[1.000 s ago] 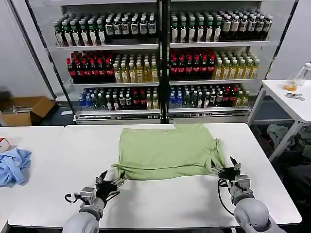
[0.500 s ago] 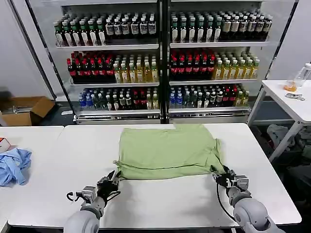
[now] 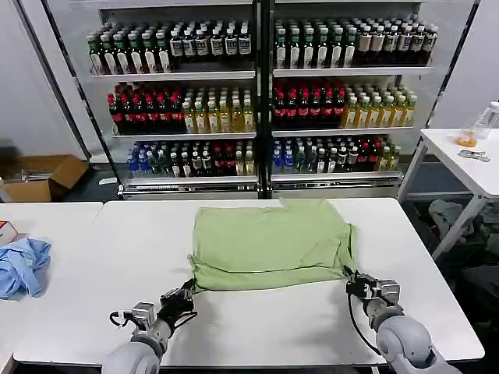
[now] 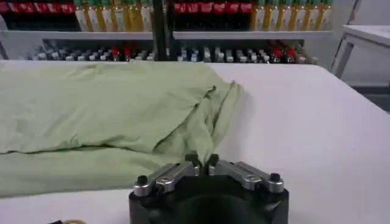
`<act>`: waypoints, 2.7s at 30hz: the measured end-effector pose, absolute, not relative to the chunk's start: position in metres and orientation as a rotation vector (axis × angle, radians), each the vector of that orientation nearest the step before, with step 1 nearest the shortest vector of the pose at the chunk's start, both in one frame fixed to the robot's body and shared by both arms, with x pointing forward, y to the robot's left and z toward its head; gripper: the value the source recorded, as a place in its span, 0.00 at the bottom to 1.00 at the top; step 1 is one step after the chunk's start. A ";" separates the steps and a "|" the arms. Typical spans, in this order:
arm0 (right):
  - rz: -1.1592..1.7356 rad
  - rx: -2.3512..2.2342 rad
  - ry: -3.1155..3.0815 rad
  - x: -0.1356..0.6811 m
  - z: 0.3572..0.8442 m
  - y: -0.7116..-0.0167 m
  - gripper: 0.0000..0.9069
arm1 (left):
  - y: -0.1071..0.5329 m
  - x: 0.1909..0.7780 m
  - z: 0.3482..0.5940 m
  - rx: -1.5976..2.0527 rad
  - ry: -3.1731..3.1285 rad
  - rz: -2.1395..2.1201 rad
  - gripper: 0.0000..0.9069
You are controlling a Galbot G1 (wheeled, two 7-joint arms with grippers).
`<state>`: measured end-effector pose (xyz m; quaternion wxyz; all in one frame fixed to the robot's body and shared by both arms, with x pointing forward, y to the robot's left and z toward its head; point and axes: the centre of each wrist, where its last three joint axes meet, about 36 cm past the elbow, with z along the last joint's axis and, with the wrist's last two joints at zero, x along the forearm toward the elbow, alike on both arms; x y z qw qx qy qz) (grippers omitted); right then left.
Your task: Fold and organize the clothes.
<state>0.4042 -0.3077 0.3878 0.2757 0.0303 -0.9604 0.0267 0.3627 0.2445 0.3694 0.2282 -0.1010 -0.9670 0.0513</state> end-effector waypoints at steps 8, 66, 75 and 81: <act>0.104 0.098 -2.573 0.393 0.395 -0.310 0.00 | 0.245 0.354 0.371 -0.285 -2.656 0.135 0.03; 0.385 0.096 -2.730 0.324 0.469 -0.321 1.00 | 0.247 0.248 0.434 -0.251 -2.700 0.052 1.00; 0.275 0.080 -2.753 0.401 0.461 -0.314 1.00 | 0.249 0.302 0.428 -0.211 -2.749 0.071 1.00; 0.229 0.103 -2.727 0.458 0.458 -0.305 1.00 | 0.249 0.349 0.425 -0.192 -2.759 0.066 1.00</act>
